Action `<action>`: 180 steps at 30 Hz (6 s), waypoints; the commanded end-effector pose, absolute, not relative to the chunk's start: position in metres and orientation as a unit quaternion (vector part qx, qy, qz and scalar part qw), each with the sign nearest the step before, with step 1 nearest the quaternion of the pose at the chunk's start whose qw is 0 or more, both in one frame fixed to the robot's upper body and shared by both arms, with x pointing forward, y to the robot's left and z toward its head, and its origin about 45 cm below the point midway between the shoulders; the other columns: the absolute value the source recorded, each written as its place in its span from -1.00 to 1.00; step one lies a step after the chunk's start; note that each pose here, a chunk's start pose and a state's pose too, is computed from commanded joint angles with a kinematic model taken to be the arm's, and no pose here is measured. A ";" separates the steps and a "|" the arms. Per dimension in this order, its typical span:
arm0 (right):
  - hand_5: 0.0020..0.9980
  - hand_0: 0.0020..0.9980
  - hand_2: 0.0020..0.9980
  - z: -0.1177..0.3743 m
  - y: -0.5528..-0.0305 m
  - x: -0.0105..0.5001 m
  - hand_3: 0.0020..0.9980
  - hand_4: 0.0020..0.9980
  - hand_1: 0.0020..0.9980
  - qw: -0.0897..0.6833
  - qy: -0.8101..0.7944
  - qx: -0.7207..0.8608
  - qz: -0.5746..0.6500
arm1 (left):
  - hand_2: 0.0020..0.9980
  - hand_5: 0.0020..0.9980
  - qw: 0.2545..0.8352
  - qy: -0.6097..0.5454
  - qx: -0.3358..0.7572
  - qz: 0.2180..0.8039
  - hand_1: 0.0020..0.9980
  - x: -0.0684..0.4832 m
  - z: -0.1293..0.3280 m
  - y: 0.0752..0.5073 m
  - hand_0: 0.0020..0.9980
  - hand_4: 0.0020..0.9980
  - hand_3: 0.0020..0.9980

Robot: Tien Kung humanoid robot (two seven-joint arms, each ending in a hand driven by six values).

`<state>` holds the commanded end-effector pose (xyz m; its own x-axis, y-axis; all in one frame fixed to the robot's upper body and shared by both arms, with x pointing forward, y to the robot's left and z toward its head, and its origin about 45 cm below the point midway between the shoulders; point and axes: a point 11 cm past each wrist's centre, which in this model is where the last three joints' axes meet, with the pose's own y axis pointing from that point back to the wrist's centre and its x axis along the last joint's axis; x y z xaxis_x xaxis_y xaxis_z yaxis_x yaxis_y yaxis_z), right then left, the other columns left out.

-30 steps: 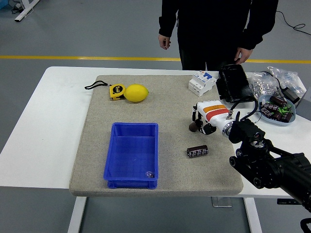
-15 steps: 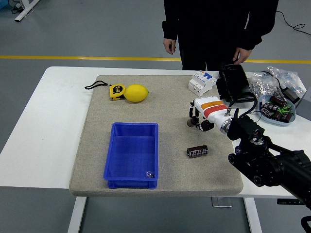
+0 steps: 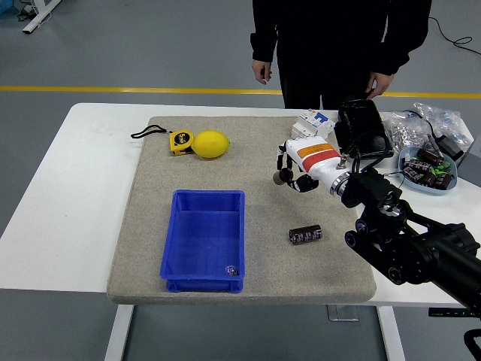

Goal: Pick up the battery,place it into the box

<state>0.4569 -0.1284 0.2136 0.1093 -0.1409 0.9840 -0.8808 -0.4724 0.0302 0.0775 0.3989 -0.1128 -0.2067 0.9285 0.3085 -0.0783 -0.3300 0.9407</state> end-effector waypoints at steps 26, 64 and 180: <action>-1.00 -0.75 -0.23 0.236 -0.026 0.391 -0.13 0.77 -0.49 0.248 -0.294 0.726 0.570 | 0.46 0.23 0.383 0.426 0.504 0.646 0.41 0.071 -0.112 0.405 0.51 0.41 0.25; -0.47 -0.57 0.08 0.249 -0.082 0.412 0.57 0.96 -0.30 0.323 -0.268 0.713 0.562 | 0.45 0.23 0.381 0.427 0.498 0.651 0.40 0.073 -0.111 0.406 0.51 0.41 0.25; -0.90 -0.78 -0.30 0.135 -0.179 0.397 -0.13 0.76 -0.46 0.439 -0.298 0.704 0.472 | 0.47 0.22 0.384 0.438 0.499 0.642 0.42 0.065 -0.116 0.395 0.51 0.40 0.25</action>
